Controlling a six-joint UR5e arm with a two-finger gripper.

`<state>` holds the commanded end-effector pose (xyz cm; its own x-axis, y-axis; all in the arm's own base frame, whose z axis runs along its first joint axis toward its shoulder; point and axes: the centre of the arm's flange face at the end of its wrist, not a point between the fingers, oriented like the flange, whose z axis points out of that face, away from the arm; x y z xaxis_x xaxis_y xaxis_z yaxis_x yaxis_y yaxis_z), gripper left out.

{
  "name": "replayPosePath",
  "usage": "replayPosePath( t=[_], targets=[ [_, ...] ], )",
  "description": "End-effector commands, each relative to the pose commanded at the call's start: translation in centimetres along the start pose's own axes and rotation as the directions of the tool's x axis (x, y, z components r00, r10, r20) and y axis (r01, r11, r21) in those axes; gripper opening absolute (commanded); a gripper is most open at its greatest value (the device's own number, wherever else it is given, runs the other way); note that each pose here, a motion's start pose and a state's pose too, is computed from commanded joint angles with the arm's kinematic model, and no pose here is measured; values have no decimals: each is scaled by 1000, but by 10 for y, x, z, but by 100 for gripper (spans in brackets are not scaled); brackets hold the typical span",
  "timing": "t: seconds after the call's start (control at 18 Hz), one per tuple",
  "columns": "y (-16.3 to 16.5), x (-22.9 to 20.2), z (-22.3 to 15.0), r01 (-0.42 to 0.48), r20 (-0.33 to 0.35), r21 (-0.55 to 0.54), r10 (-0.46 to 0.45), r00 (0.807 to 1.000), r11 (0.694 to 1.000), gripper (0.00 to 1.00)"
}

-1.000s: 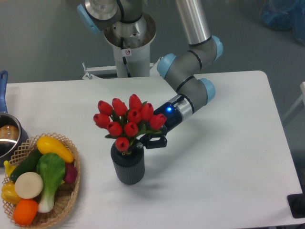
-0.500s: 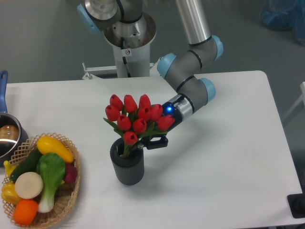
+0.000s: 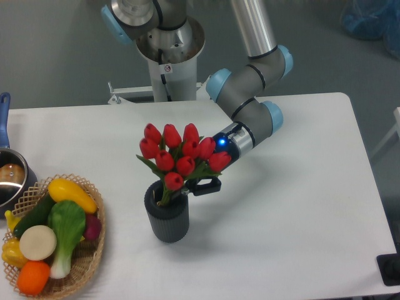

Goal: Insert the flowers into the vase

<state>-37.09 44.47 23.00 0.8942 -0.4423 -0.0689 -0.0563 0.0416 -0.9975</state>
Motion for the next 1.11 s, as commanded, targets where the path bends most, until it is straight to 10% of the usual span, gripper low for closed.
replayPosePath(
  t=[1.11],
  targets=[
    [-27, -8, -16, -52, 28, -11, 52, 998, 999, 100]
  ],
)
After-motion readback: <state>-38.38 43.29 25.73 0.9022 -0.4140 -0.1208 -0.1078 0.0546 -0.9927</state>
